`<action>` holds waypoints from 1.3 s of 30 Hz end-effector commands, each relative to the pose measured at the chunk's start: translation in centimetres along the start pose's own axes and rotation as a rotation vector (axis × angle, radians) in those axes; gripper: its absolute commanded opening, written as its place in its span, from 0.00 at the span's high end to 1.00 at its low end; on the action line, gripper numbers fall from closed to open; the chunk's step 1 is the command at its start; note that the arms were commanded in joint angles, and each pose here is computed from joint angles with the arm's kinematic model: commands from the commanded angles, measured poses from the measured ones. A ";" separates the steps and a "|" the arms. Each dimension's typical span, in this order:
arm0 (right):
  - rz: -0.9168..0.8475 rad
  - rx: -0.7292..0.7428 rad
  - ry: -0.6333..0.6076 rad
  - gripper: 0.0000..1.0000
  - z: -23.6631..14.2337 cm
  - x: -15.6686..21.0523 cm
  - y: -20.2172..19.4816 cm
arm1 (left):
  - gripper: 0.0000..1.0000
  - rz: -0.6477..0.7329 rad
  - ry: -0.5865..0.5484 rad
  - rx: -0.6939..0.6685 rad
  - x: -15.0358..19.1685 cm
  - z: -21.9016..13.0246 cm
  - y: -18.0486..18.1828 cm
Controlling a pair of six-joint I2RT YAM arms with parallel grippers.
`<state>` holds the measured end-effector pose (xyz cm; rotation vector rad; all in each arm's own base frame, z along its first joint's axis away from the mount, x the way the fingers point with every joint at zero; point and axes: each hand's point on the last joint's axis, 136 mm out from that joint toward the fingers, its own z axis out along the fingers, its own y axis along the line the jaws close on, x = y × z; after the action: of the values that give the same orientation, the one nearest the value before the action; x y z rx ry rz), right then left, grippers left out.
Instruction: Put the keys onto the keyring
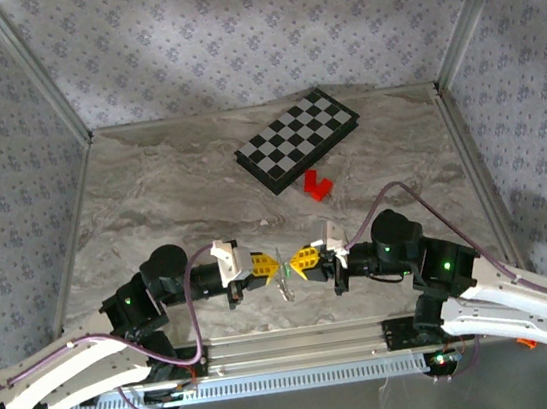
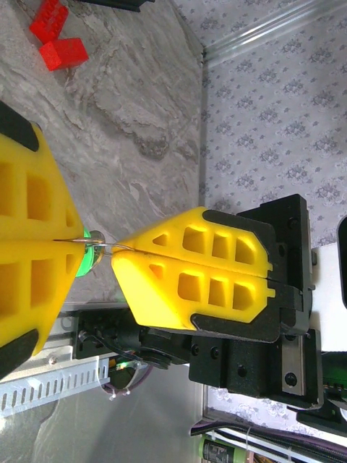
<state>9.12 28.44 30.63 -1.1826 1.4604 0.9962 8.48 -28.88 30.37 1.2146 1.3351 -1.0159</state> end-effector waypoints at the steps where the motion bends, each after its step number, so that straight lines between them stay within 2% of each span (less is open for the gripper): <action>1: -0.009 0.018 -0.051 1.00 -0.5 -1.8 -0.1 | 1.00 0.043 -0.072 0.002 -2.4 -0.7 -0.2; 39: -0.033 -0.001 -0.039 1.00 -0.6 -1.3 0.3 | 1.00 0.040 -0.065 -0.013 -2.1 -0.6 0.1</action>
<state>9.26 28.30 30.78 -1.1753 1.4538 0.9795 8.48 -28.87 30.36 1.2172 1.3324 -1.0129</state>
